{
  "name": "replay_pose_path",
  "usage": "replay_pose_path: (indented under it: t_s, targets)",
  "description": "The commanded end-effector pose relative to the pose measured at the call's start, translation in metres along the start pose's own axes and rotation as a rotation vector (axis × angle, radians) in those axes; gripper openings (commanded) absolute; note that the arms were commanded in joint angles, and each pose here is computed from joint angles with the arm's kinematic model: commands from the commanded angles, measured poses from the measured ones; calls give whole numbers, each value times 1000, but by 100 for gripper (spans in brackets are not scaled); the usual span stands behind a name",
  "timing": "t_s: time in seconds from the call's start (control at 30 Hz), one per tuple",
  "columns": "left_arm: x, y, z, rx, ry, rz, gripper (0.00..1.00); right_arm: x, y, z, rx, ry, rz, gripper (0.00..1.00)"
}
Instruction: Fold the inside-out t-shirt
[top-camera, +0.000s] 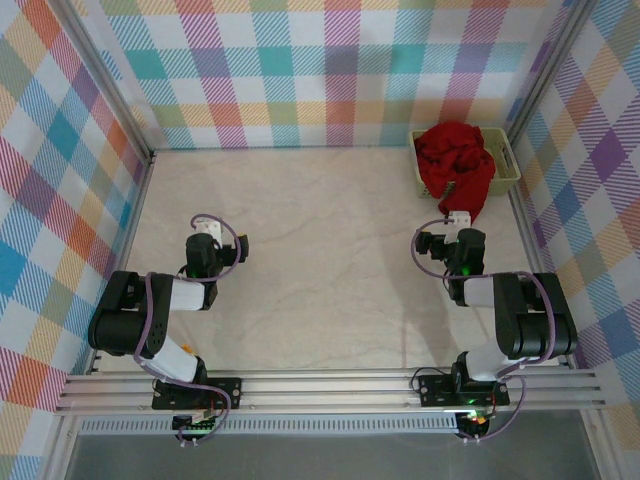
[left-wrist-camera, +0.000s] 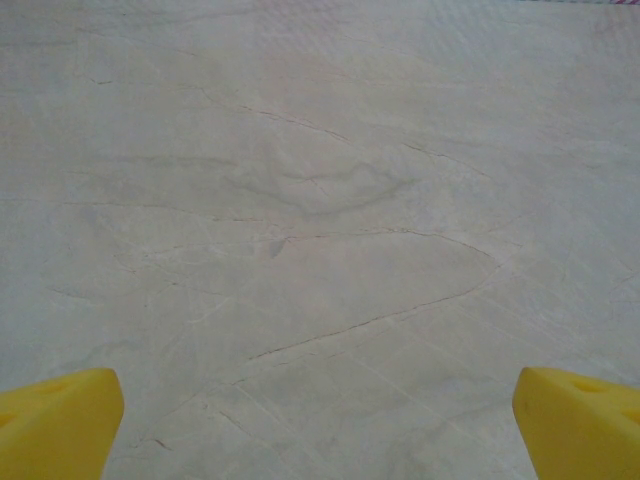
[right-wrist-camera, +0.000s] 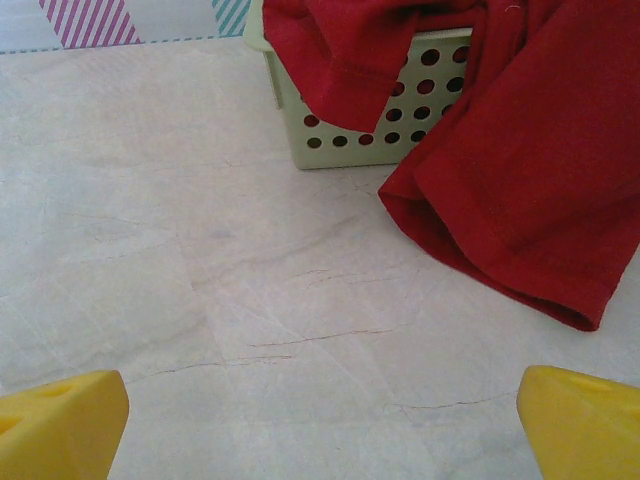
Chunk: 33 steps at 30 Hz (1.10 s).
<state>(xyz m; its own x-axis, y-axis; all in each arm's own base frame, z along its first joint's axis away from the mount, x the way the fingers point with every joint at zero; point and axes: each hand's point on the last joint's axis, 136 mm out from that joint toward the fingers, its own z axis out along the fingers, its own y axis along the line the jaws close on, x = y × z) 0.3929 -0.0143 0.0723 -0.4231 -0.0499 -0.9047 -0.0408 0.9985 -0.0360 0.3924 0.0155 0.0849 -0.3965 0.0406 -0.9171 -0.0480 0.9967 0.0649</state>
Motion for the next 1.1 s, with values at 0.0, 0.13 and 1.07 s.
replay_pose_path:
  t_s: [0.0, 0.13, 1.07]
  targets:
    - [-9, 1, 2, -6, -16, -12, 100, -8, 2, 3, -4, -28, 0, 100]
    - [-8, 2, 2, -7, -14, -12, 100, -8, 2, 3, -4, -28, 0, 100]
    - [-13, -6, -2, 29, -19, 10, 100, -10, 7, 0, -28, -39, -16, 100]
